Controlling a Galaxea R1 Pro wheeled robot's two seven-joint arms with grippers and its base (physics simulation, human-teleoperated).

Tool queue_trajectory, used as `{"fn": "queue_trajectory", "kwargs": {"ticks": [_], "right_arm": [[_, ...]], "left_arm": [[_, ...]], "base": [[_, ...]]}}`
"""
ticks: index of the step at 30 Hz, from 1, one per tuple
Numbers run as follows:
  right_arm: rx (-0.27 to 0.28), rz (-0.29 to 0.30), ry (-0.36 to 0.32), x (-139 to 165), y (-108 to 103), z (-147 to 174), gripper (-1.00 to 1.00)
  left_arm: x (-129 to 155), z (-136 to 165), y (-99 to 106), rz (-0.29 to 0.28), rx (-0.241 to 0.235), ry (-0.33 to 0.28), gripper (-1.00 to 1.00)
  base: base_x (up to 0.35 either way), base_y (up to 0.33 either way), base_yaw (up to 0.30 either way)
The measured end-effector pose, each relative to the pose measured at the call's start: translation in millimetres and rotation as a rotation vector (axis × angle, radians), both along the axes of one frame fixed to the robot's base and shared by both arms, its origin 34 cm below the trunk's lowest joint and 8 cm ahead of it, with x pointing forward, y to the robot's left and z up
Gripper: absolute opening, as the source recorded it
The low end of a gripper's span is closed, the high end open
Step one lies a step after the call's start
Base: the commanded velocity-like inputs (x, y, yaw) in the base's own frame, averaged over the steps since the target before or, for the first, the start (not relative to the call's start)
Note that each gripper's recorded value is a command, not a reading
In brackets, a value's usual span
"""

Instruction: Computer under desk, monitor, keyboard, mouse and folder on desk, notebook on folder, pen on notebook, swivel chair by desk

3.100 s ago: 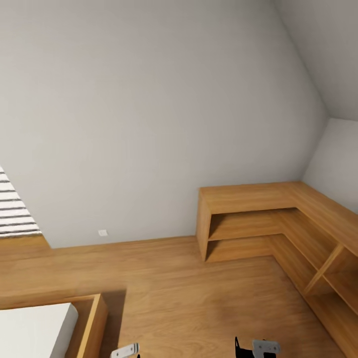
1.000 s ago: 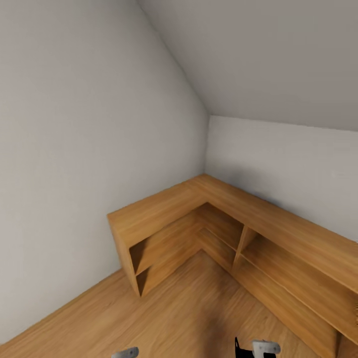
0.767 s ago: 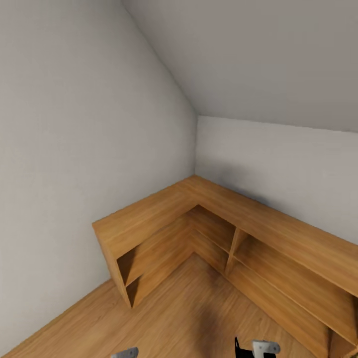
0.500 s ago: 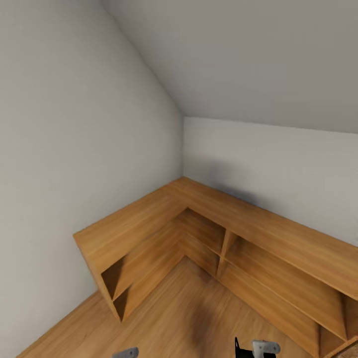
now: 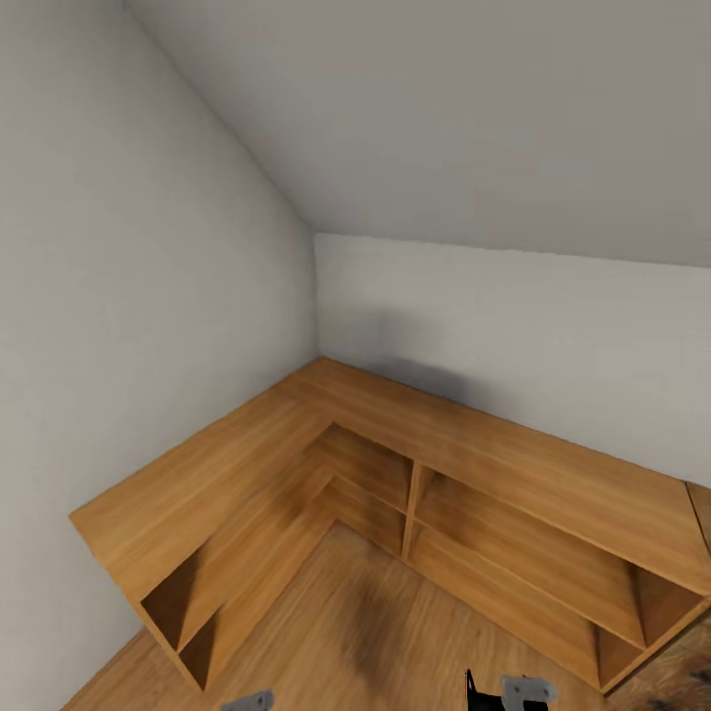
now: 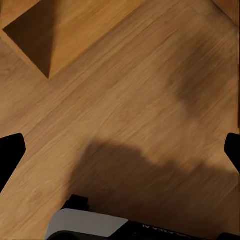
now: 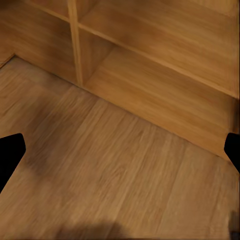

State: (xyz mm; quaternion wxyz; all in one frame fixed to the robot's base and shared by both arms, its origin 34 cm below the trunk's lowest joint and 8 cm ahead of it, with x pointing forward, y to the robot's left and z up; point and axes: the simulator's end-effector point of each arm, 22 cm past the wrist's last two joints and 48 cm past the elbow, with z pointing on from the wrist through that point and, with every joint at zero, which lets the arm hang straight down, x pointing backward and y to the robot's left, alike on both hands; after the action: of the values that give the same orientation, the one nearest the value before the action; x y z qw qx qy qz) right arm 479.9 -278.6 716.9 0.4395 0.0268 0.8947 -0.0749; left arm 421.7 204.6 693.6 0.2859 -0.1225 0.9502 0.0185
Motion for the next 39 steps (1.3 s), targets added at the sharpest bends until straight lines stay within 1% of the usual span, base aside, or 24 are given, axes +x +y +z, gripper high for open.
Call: {"fn": "queue_trajectory", "kwargs": {"ticks": [5, 12, 16, 39], "right_arm": [[0.0, -0.002, 0.0, -0.1, -0.3, -0.1, 1.0], [0.001, -0.002, 0.001, -0.2, -0.2, -0.3, 1.0], [0.0, -0.002, 0.002, -0.2, -0.3, -0.3, 1.0], [0.001, -0.002, 0.002, -0.3, -0.4, -0.3, 1.0]], "left_arm": [[0.1, 0.0, 0.0, 0.0, 0.0, 0.0, 1.0], [0.2, 0.1, 0.3, 0.001, 0.0, 0.0, 1.0], [0.2, 0.1, 0.3, 0.001, 0.0, 0.0, 1.0], [-0.7, -0.6, 0.9, 0.003, 0.0, 0.002, 1.0]], "base": [[0.005, 0.073, -0.3], [0.001, 0.236, -0.3], [0.0, 0.113, -0.3], [0.0, 0.006, -0.3]]}}
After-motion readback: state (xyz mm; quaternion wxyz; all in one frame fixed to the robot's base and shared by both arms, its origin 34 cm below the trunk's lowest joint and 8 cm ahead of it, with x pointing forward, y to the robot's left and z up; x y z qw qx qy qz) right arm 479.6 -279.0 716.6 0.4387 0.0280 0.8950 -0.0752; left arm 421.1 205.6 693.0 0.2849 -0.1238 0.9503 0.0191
